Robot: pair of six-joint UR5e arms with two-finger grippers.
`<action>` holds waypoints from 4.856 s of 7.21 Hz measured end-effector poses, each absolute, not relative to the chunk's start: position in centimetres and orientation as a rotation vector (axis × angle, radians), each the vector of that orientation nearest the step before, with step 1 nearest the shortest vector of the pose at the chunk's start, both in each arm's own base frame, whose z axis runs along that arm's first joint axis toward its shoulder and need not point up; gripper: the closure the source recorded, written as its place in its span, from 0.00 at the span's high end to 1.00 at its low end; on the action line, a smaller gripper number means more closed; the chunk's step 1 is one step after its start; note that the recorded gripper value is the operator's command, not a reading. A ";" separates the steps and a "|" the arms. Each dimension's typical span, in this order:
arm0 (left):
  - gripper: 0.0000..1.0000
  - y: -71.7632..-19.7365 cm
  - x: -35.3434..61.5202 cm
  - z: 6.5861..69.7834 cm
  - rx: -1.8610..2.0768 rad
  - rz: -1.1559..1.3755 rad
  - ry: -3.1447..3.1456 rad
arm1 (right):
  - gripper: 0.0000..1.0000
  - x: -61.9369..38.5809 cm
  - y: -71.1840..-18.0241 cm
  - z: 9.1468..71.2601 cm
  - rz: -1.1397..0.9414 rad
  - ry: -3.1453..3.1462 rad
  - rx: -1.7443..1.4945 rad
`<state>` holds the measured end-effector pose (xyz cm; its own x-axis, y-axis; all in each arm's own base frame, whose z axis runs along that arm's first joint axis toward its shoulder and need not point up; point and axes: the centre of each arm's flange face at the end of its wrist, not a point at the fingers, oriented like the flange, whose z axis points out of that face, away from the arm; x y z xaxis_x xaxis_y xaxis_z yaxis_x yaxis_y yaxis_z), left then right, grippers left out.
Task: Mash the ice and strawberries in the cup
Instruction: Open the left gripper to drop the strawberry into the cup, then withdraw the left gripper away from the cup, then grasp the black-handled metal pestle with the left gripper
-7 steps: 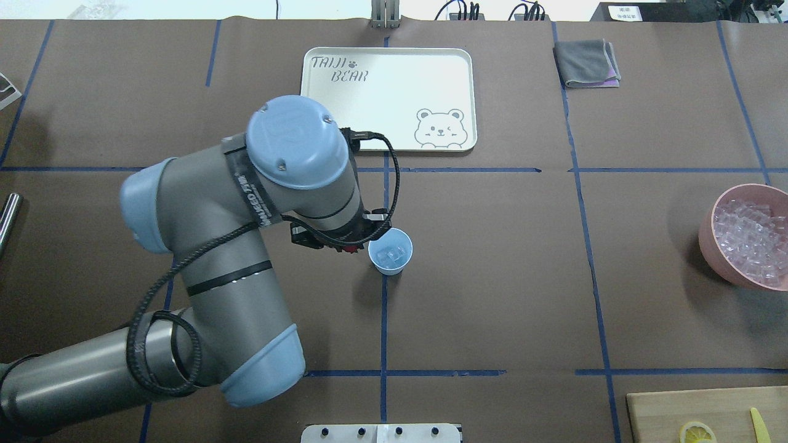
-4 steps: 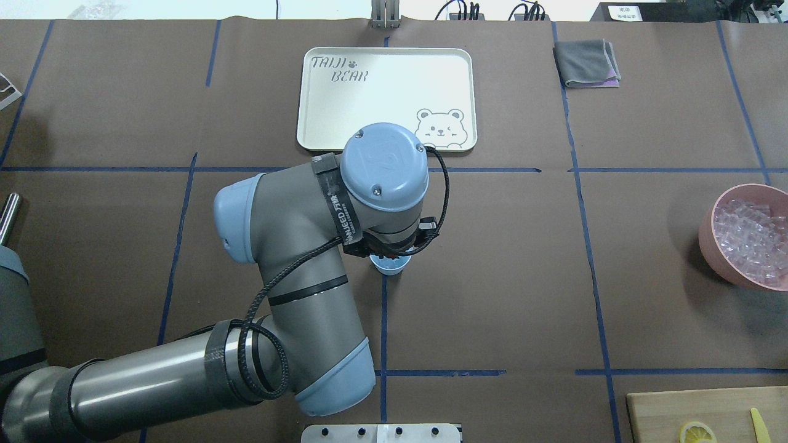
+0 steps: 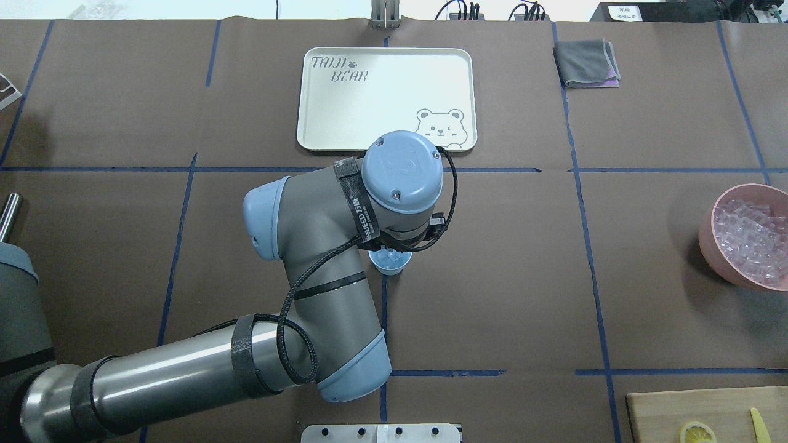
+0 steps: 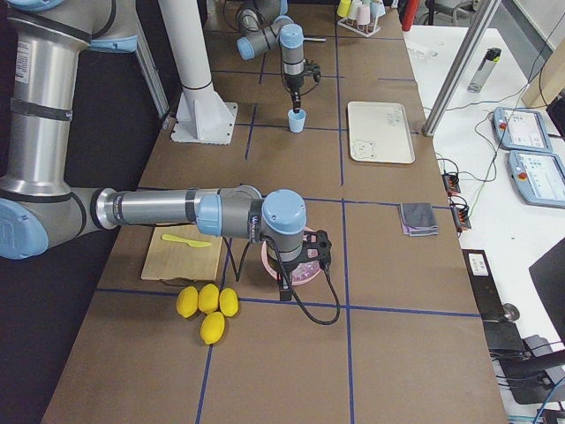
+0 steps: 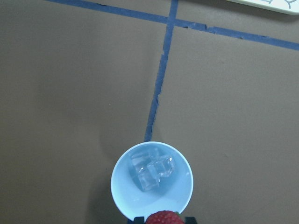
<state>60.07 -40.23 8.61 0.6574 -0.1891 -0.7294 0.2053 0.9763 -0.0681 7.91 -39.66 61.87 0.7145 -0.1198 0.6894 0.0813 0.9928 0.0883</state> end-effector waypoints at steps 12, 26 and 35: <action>1.00 -48.4 32.5 31.2 0.083 0.163 0.750 | 1.00 7.9 -39.7 61.9 -0.112 -0.766 0.052; 0.85 -49.6 12.1 68.9 0.095 -0.042 0.769 | 1.00 7.9 -39.8 61.7 -0.114 -0.767 0.056; 0.00 -48.6 15.5 69.9 0.048 0.016 0.774 | 1.00 7.9 -39.8 61.6 -0.115 -0.763 0.058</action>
<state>15.46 -48.60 69.93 0.7152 0.0317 -0.6982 0.0036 0.9988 0.0490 7.89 -39.76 61.63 0.7166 -0.1252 0.6861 0.0827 0.9921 0.0946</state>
